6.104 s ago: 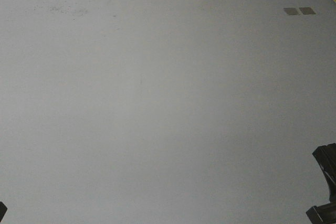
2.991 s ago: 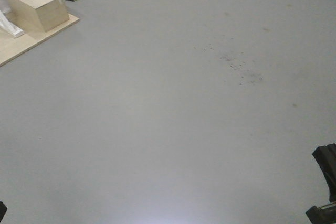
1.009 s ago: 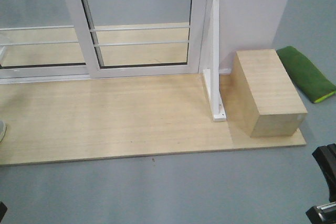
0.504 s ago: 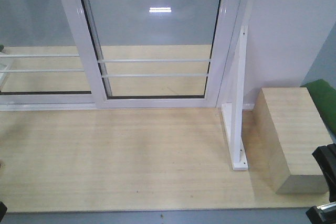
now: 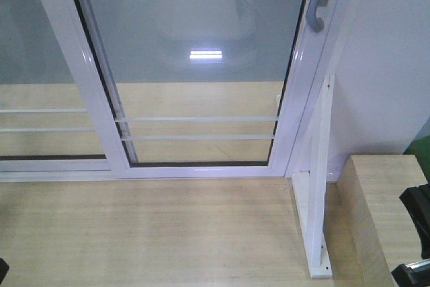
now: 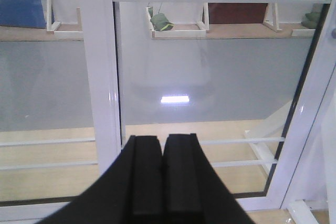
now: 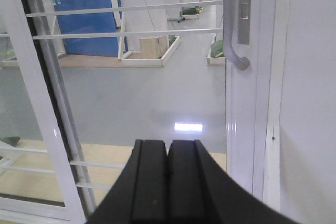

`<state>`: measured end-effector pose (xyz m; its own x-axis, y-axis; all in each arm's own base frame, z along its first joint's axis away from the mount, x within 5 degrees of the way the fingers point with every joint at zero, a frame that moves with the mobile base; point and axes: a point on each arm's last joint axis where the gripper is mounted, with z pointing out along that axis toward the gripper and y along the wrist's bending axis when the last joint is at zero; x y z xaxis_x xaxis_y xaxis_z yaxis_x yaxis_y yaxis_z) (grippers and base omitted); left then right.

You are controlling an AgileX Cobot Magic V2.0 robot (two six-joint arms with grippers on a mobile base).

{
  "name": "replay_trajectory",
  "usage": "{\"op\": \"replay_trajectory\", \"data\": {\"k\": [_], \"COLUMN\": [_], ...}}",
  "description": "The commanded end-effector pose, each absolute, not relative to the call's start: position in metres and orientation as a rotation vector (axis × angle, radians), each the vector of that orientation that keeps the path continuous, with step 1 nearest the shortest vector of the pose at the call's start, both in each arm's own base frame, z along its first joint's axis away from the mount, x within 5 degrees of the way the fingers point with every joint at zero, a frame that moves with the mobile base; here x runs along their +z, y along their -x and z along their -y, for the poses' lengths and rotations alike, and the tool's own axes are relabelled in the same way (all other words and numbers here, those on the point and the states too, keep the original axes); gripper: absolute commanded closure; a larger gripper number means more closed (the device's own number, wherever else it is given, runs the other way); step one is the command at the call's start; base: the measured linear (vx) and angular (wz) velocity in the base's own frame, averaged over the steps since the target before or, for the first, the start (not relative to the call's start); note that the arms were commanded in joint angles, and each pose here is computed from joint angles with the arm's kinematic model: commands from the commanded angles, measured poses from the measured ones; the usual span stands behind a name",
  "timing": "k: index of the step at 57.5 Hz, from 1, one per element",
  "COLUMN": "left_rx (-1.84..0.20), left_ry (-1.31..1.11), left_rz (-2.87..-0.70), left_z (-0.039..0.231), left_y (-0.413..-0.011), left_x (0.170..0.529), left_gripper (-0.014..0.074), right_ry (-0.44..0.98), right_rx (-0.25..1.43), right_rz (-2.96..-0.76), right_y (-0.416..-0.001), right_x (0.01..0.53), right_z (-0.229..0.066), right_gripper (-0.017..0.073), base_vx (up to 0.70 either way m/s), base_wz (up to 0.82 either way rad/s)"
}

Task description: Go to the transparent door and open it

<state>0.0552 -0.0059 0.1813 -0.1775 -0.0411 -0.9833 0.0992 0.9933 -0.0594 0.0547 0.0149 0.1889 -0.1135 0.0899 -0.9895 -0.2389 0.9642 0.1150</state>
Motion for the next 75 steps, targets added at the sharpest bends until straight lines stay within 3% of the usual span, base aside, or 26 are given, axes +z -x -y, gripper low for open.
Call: {"op": "replay_trajectory", "data": {"k": [1,75], "left_rx": [-0.142,-0.142], "left_ry": [-0.038,-0.039], "left_rz": [-1.676,-1.677], "left_z": [0.0065,0.0065], "left_y": [-0.0563,-0.0564], "left_x": [0.184,0.184], "left_gripper": [0.06,0.06], "right_ry": [0.108,0.107], "right_rx": [0.267,0.266], "right_rz": [-1.599,-1.606], "right_y": [-0.0566,-0.0576], "right_x": [0.1947,0.1947], "right_z": [-0.0142,-0.0143], "right_gripper": [0.0564,0.0564], "base_vx": [0.36,0.13], "base_wz": [0.01,-0.01]}}
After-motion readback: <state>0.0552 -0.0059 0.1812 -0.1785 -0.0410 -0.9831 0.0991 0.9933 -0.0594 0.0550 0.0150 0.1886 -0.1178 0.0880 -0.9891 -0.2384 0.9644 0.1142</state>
